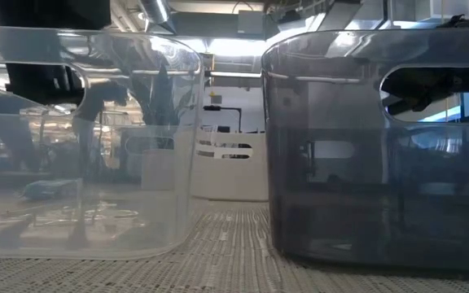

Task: Pick and place Granola Bars by type
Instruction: Put the left blue granola bar into the white bin, then put the bottom right yellow granola bar into the black bin

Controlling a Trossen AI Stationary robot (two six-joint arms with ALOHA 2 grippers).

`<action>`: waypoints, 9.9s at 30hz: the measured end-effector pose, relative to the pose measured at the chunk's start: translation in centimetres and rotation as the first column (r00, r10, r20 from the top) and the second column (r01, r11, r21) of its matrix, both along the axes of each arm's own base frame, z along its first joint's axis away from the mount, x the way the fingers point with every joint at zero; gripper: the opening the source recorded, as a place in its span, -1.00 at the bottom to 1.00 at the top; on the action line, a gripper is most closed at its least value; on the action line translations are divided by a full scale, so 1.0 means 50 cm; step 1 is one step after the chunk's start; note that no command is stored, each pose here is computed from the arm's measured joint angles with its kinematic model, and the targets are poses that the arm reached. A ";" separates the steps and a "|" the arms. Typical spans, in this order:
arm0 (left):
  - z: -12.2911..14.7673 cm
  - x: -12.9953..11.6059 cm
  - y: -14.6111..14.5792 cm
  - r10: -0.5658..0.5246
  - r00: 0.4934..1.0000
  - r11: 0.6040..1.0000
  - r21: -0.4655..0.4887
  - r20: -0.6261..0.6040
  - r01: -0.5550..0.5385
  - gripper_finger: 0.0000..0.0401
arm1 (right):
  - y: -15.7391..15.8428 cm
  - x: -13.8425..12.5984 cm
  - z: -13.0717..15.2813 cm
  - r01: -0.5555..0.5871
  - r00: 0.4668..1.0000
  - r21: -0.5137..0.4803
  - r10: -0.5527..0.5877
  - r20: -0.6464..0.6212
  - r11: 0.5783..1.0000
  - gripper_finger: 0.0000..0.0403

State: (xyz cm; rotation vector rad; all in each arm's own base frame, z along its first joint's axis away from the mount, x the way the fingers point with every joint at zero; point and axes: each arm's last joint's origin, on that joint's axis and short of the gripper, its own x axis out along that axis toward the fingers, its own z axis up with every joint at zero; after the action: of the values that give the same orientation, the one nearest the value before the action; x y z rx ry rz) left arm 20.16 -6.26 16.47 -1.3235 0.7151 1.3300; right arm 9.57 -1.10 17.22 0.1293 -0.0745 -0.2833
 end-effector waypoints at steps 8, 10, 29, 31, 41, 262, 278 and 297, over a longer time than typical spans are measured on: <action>-0.037 -0.003 0.022 0.047 0.996 0.999 -0.014 -0.082 -0.048 0.33 | 0.000 0.000 0.000 0.000 1.000 -0.002 0.000 -0.001 1.000 -0.04; -0.045 -0.001 0.026 0.055 0.993 0.998 -0.009 -0.104 -0.056 0.33 | 0.000 0.000 0.000 0.000 1.000 -0.002 0.000 -0.001 1.000 -0.04; -0.064 0.006 0.029 0.004 0.984 0.999 -0.050 -0.180 -0.013 -0.03 | 0.000 0.000 0.000 -0.003 1.000 -0.003 0.003 -0.002 1.000 -0.04; -0.064 0.006 0.029 0.004 0.983 0.999 -0.051 -0.181 -0.014 -0.10 | 0.000 0.000 0.000 -0.003 1.000 -0.003 0.003 -0.001 1.000 -0.04; -0.064 0.006 0.029 0.003 0.983 0.999 -0.050 -0.183 -0.013 -0.25 | 0.000 0.000 0.000 -0.003 1.000 -0.003 0.003 -0.002 1.000 -0.04; 0.295 0.204 0.211 -0.953 0.192 0.041 0.527 -0.236 0.849 -0.13 | 0.252 0.237 -0.076 0.889 0.140 0.195 0.160 -0.977 0.415 0.27; 0.295 0.205 0.208 -0.954 0.187 0.037 0.526 -0.235 0.849 -0.12 | 0.255 0.242 -0.082 0.892 0.151 0.212 0.179 -0.972 0.400 0.01; 0.295 0.205 0.208 -0.954 0.186 0.035 0.526 -0.237 0.850 -0.12 | 0.257 0.246 -0.074 0.843 0.141 0.222 0.197 -0.970 0.489 -0.36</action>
State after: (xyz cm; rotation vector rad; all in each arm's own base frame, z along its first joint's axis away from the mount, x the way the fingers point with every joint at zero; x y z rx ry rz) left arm 30.39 4.15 31.21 -0.2100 0.7303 0.1984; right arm 21.89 11.75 13.50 0.8752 1.4431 -0.9388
